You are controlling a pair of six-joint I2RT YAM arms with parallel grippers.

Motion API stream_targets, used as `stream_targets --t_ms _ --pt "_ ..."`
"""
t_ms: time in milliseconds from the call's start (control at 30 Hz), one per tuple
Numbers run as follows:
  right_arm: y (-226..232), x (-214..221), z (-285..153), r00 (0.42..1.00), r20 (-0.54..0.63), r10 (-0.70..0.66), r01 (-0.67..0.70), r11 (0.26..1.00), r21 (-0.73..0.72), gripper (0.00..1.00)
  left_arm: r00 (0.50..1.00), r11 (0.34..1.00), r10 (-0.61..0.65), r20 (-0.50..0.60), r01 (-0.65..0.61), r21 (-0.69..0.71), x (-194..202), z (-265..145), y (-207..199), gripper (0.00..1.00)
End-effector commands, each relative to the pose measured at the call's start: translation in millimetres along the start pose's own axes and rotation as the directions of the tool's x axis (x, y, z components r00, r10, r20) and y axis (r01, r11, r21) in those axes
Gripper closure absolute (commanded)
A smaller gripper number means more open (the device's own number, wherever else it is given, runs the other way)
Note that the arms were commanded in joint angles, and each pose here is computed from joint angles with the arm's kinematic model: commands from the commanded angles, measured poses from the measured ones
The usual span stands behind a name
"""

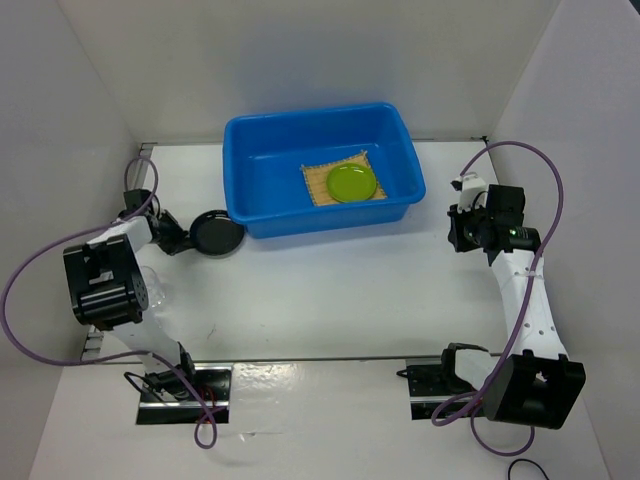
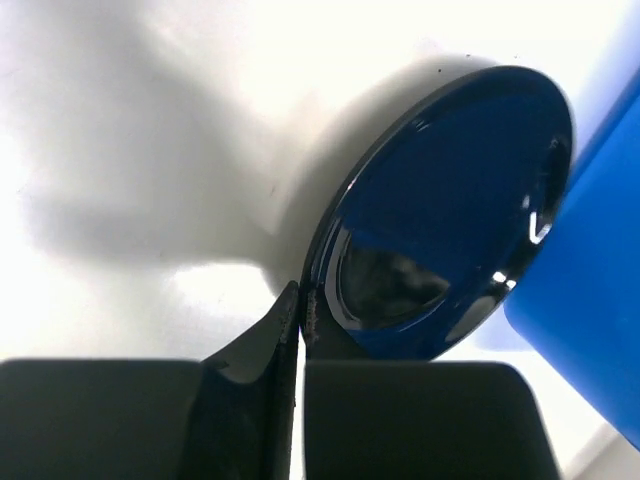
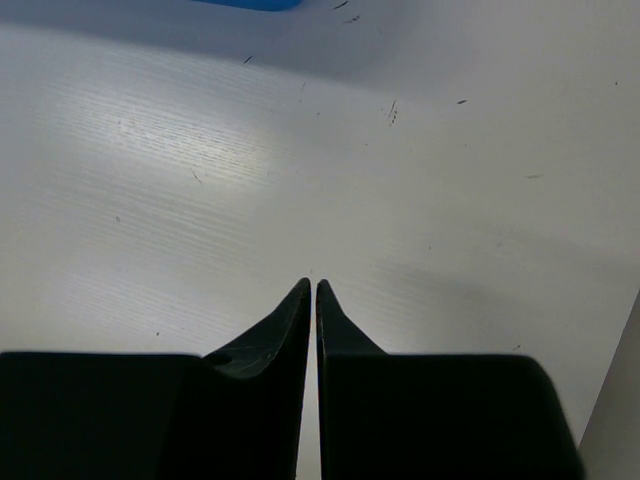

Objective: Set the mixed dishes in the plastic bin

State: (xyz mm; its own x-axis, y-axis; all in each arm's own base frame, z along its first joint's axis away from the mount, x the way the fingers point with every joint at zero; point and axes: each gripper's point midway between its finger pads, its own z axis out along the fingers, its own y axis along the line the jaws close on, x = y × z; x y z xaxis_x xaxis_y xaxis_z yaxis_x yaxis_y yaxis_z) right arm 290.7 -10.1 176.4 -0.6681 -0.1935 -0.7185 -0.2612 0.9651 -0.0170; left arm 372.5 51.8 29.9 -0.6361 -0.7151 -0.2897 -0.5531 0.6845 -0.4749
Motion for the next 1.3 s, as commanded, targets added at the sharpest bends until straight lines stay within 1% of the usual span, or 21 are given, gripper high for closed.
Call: stream_targets --t_ms 0,100,200,433,567,667,733,800,833,867,900,933,967,1033,1067,1100,1133,1167,1200,1233,1267 --pt "-3 -10 -1 0.999 0.051 -0.015 0.015 1.0 0.009 0.9 0.994 0.992 -0.014 0.113 0.027 -0.12 -17 -33 14 1.0" --pt "-2 -6 1 0.999 0.043 -0.012 0.012 1.0 0.006 0.9 0.972 0.98 -0.059 0.228 0.1 -0.174 -34 -64 23 1.0" --pt "-2 -6 1 0.999 0.043 -0.012 0.012 1.0 0.006 0.9 0.94 0.974 -0.102 0.325 0.161 -0.158 -53 -96 17 1.0" --pt "-2 -6 1 0.999 0.043 -0.012 0.012 1.0 0.006 0.9 0.855 0.979 -0.205 0.477 0.182 0.094 -87 -186 -45 1.0" --pt "-2 -6 1 0.999 0.043 -0.012 0.012 1.0 0.006 0.9 0.835 0.952 -0.269 0.48 0.153 0.267 -96 -225 -89 1.0" --pt "-2 -6 1 0.999 0.043 -0.012 0.012 1.0 0.006 0.9 0.854 0.892 -0.291 0.431 0.079 0.445 -94 -251 -140 1.0" --pt "-2 -6 1 0.999 0.043 -0.012 0.012 1.0 0.006 0.9 0.899 0.839 -0.228 0.374 -0.013 0.544 -78 -259 -187 1.0" --pt "-5 -6 0 0.999 0.043 -0.006 0.006 1.0 0.012 0.9 0.93 0.817 -0.167 0.328 -0.056 0.574 -68 -249 -219 1.0" --pt "-5 -6 0 0.999 0.043 -0.006 0.006 1.0 0.012 0.9 0.943 0.784 -0.111 0.314 -0.111 0.61 -53 -258 -251 1.0" --pt "-5 -6 0 0.999 0.043 -0.006 0.006 1.0 0.012 0.9 0.943 0.777 -0.07 0.324 -0.153 0.611 -48 -256 -265 1.0" --pt "-5 -6 0 0.999 0.043 -0.006 0.006 1.0 0.012 0.9 0.959 0.792 -0.049 0.281 -0.134 0.595 -42 -238 -273 1.0" --pt "-10 -5 2 0.999 0.04 0.0 -0.001 1.0 0.028 0.9 0.957 0.759 0.005 0.291 -0.193 0.622 -30 -247 -302 1.0" --pt "-10 -3 6 1.0 0.026 0.005 -0.005 1.0 0.023 0.9 0.968 0.783 0.039 0.248 -0.184 0.594 -24 -222 -309 1.0" --pt "-11 0 10 1.0 0.009 0.011 -0.011 1.0 0.017 0.9 0.969 0.776 0.106 0.225 -0.222 0.59 -3 -208 -338 1.0" --pt "-11 3 15 1.0 -0.008 0.017 -0.017 1.0 0.011 0.9 0.966 0.772 0.129 0.225 -0.24 0.589 -6 -198 -358 1.0" --pt "-11 3 15 1.0 -0.009 0.017 -0.017 1.0 0.011 0.9 0.965 0.783 0.152 0.215 -0.251 0.57 0 -190 -364 1.0" --pt "-11 6 18 1.0 -0.021 0.021 -0.021 1.0 0.007 0.9 0.968 0.803 0.179 0.176 -0.247 0.542 12 -159 -374 1.0" --pt "-13 6 18 0.999 -0.024 0.021 -0.021 1.0 0.016 0.9 0.967 0.813 0.197 0.163 -0.254 0.524 17 -149 -379 1.0" --pt "-13 6 18 0.999 -0.024 0.021 -0.021 1.0 0.016 0.9 0.959 0.794 0.207 0.192 -0.28 0.539 13 -155 -396 1.0" --pt "-13 6 18 0.999 -0.024 0.021 -0.021 1.0 0.016 0.9 0.962 0.815 0.228 0.15 -0.273 0.51 23 -123 -399 1.0" --pt "-13 6 18 0.999 -0.024 0.021 -0.021 1.0 0.016 0.9 0.962 0.823 0.24 0.128 -0.271 0.499 28 -114 -402 1.0"
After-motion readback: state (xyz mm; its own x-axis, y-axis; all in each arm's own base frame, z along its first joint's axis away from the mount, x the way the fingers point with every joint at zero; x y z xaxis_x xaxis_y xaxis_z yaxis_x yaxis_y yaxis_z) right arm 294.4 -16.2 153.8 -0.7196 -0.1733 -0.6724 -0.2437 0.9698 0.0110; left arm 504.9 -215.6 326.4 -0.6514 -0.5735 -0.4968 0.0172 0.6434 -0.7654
